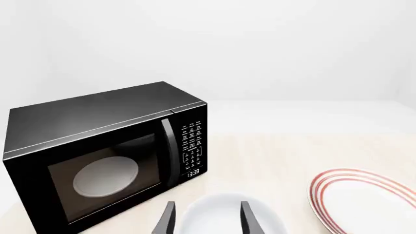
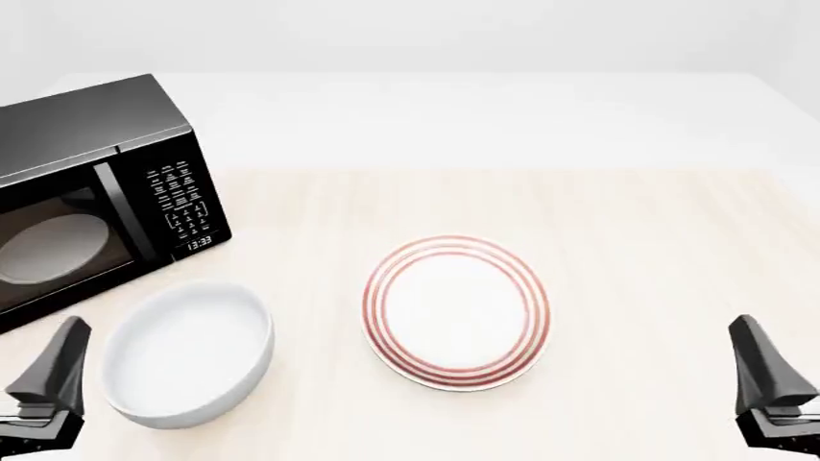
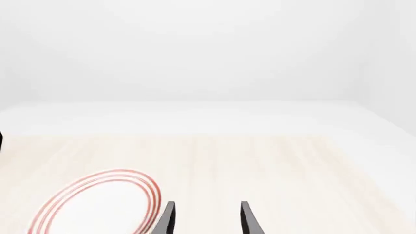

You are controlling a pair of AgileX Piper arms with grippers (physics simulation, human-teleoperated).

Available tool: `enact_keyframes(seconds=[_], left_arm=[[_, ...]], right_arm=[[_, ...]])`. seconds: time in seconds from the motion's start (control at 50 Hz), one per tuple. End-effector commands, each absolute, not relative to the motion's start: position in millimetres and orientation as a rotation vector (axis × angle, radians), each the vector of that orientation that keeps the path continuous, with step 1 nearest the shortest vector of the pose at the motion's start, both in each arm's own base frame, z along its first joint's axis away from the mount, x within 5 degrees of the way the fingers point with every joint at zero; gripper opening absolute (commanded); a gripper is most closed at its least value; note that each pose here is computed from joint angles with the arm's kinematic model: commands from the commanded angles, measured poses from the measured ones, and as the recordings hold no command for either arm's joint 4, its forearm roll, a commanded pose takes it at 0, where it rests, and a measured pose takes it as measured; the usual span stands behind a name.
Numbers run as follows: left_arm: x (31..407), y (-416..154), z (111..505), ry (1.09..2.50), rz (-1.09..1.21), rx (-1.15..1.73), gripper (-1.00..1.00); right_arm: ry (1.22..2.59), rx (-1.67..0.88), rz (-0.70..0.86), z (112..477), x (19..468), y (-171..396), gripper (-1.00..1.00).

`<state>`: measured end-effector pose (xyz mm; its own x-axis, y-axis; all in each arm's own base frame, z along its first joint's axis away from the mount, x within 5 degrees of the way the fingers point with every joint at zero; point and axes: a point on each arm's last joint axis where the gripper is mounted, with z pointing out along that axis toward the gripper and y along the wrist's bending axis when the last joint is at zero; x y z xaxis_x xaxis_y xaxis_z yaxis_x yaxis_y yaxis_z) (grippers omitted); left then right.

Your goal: Put the white bowl to the right of the plate.

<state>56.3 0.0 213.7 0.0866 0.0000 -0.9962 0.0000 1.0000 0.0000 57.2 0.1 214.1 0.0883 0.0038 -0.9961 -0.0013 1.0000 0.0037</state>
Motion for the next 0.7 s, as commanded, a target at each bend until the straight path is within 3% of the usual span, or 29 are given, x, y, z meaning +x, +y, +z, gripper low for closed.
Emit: enact_keyframes(seconds=[0.02, 0.36, 0.7], left_arm=[[57, 0, 214, 1.485, 0.0, 0.0, 1.0], [57, 0, 214, 1.485, 0.0, 0.0, 1.0], [57, 0, 214, 1.485, 0.0, 0.0, 1.0]], right_arm=[[1.488, -0.016, -0.003, 214, 57, 1, 1.0], [1.498, -0.044, 0.019, 225, 62, 3, 1.0], [1.548, -0.232, 0.172, 275, 121, 32, 1.0]])
